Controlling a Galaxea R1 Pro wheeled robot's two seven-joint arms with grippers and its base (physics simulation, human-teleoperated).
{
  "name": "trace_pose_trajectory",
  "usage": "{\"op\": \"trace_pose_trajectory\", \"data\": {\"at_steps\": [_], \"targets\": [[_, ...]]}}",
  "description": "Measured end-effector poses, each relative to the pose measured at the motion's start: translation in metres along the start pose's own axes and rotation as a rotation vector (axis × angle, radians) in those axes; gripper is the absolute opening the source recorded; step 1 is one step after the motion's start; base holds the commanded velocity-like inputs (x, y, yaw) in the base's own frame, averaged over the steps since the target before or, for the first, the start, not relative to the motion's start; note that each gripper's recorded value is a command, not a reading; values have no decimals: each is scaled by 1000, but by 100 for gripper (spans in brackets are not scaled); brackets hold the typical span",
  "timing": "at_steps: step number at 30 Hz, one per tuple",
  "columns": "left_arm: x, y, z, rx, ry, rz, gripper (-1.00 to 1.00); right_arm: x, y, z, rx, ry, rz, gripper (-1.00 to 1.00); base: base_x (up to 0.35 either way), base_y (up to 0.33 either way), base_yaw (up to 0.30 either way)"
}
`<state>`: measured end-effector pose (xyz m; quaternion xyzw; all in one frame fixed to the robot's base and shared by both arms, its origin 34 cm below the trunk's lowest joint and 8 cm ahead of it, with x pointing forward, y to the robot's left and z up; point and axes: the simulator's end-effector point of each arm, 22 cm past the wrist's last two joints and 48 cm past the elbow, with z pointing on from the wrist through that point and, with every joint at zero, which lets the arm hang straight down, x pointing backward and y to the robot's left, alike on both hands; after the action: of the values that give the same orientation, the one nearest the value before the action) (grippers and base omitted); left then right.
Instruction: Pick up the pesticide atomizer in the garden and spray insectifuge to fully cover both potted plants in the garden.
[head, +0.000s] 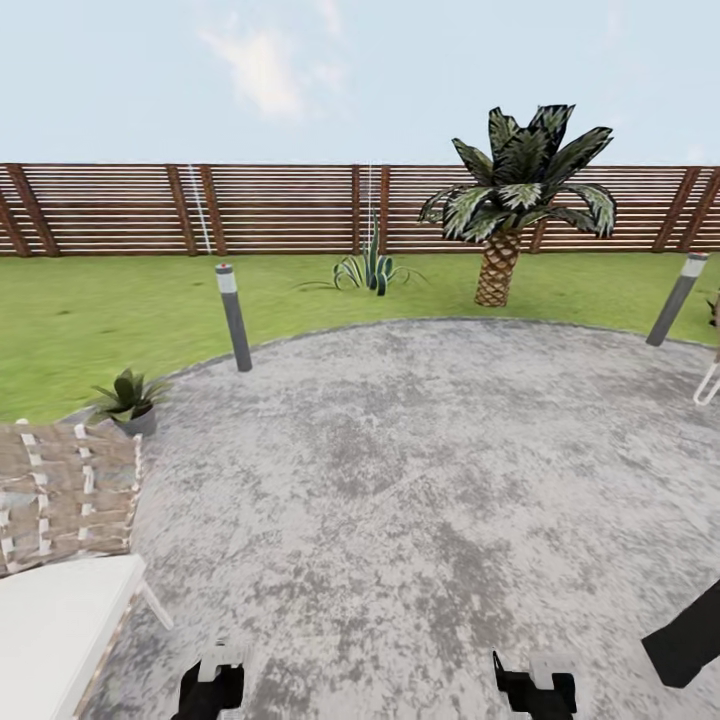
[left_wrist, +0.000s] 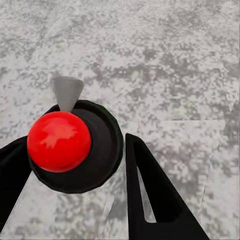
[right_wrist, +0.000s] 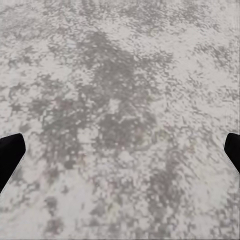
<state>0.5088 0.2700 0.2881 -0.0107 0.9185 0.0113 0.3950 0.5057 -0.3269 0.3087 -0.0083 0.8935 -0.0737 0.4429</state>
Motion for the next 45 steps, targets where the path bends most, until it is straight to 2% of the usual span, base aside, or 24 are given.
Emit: {"op": "trace_pose_trajectory", "data": {"at_steps": [45], "targets": [[0, 0, 0, 0, 0, 1, -100, 0, 0, 0, 0, 0, 0, 100, 340, 0, 0]]}}
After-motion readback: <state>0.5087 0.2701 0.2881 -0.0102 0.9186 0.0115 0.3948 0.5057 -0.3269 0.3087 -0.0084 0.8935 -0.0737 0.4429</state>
